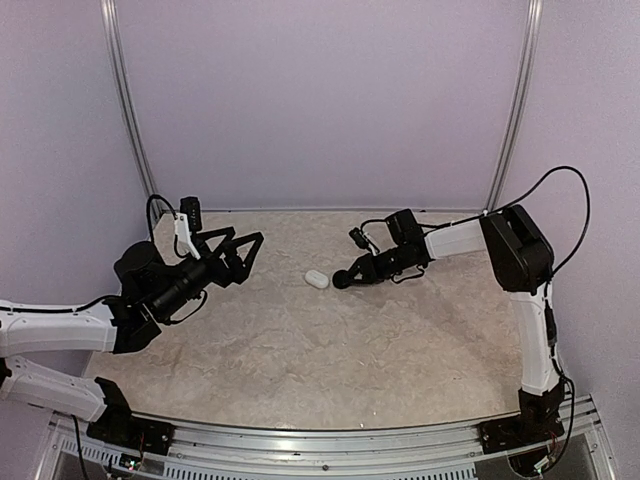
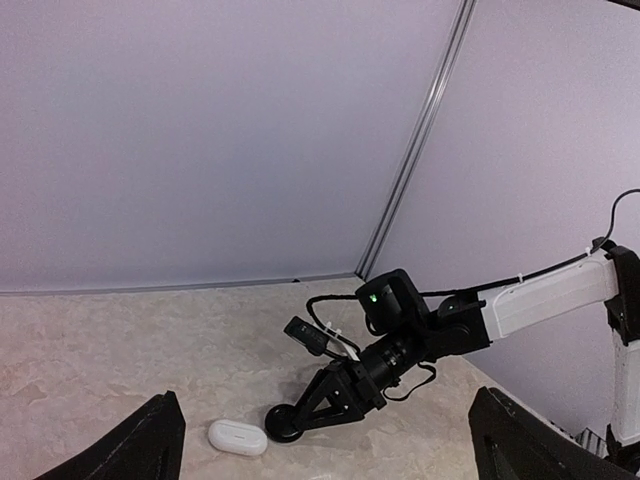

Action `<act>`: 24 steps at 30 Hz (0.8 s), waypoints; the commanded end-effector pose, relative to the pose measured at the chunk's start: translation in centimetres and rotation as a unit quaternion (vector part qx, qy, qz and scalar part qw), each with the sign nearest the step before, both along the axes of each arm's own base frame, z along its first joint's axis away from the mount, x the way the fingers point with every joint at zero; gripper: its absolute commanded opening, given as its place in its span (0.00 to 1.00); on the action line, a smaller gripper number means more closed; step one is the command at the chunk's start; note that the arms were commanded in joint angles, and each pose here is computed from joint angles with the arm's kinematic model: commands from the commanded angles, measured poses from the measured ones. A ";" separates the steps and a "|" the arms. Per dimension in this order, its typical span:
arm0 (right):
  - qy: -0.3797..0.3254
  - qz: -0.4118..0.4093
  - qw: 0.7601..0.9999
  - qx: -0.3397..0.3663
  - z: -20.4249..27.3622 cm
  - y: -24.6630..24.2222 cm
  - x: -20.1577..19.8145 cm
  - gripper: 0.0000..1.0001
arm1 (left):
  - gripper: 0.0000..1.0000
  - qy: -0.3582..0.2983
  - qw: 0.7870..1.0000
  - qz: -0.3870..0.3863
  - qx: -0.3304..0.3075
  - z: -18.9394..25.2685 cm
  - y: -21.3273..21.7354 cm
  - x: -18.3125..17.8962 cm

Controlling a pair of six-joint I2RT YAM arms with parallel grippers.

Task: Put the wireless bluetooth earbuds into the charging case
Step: Place the charging case with the earbuds in the charging case, then reset both arms

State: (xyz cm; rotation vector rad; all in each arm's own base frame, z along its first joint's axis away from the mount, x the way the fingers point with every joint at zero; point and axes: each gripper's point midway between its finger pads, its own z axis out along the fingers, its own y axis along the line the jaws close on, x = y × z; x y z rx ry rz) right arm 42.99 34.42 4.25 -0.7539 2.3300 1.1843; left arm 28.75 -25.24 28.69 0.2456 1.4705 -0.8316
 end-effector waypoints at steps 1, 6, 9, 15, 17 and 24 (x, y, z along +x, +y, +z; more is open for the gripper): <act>0.017 0.004 1.000 0.007 -0.3 -0.2 0.2 0.42 | 0.99 0.016 1.000 0.018 0.001 -0.5 0.5 0.9; 0.011 -0.013 1.000 0.000 0.4 -1.2 0.7 0.78 | 0.99 0.037 0.998 0.040 0.005 -0.6 1.3 1.8; -0.012 -0.021 1.000 -0.005 2.1 -1.7 1.2 0.87 | 0.99 0.052 0.997 0.056 0.005 -0.8 2.0 2.4; -0.081 -0.055 0.995 -0.034 7.1 -3.6 2.1 0.95 | 0.99 0.108 0.987 0.114 0.030 -1.9 3.4 5.0; -0.107 -0.069 0.991 -0.033 9.6 -4.5 1.9 0.99 | 0.99 0.127 0.979 0.153 0.042 -2.3 4.5 5.9; -0.182 -0.144 0.972 -0.033 16.0 -8.3 0.4 0.99 | 0.99 0.144 0.956 0.246 0.068 -2.7 8.5 7.1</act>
